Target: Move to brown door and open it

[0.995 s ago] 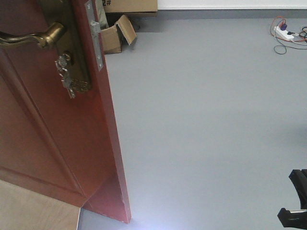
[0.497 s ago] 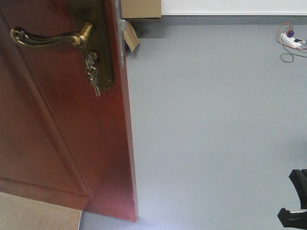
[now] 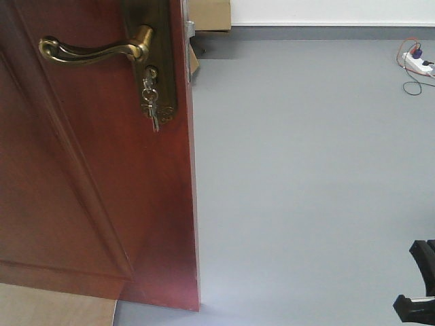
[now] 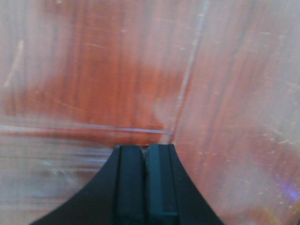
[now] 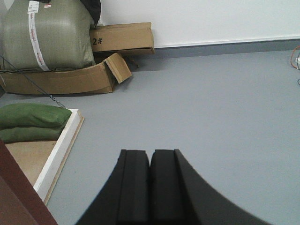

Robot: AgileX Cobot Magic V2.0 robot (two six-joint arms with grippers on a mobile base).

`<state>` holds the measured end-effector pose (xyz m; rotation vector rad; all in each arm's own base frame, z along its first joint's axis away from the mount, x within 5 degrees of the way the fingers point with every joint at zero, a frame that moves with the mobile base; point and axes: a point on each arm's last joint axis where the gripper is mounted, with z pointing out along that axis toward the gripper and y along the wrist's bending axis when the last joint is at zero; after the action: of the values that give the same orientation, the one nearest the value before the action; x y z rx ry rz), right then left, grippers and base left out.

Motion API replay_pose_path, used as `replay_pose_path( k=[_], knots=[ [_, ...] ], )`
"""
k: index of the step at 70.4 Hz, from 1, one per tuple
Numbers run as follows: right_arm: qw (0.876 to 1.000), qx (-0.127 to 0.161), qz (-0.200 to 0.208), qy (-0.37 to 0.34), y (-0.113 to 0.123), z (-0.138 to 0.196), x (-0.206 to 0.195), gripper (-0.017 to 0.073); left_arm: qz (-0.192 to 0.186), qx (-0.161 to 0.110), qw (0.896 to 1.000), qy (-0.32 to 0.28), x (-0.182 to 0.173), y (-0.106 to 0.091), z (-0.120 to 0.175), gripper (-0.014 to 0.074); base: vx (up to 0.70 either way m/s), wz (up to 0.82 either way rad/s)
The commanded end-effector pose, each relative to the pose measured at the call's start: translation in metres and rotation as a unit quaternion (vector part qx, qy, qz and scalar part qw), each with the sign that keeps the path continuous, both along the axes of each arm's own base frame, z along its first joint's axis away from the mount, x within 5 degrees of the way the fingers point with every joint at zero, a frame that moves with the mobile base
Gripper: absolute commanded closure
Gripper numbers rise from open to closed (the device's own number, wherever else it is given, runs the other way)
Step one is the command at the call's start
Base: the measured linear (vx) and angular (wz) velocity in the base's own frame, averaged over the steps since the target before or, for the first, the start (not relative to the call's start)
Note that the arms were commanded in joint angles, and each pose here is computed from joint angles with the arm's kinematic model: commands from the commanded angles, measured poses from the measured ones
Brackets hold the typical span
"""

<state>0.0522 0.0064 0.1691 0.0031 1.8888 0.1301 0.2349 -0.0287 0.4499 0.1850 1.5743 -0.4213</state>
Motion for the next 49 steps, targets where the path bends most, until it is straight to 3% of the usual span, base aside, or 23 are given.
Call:
replay_pose_path(
  k=[1, 49],
  knots=[
    [0.999, -0.005, -0.003, -0.048, -0.0009, 0.0072, 0.0013, 0.0559, 0.007, -0.02, 0.999, -0.028, -0.0075, 0.0002, 0.0163, 0.0577, 0.11, 0.0],
    [0.999, -0.005, -0.003, -0.048, -0.0009, 0.0072, 0.0013, 0.0559, 0.007, -0.02, 0.999, -0.028, -0.0075, 0.0002, 0.0163, 0.0577, 0.1, 0.0]
  ],
)
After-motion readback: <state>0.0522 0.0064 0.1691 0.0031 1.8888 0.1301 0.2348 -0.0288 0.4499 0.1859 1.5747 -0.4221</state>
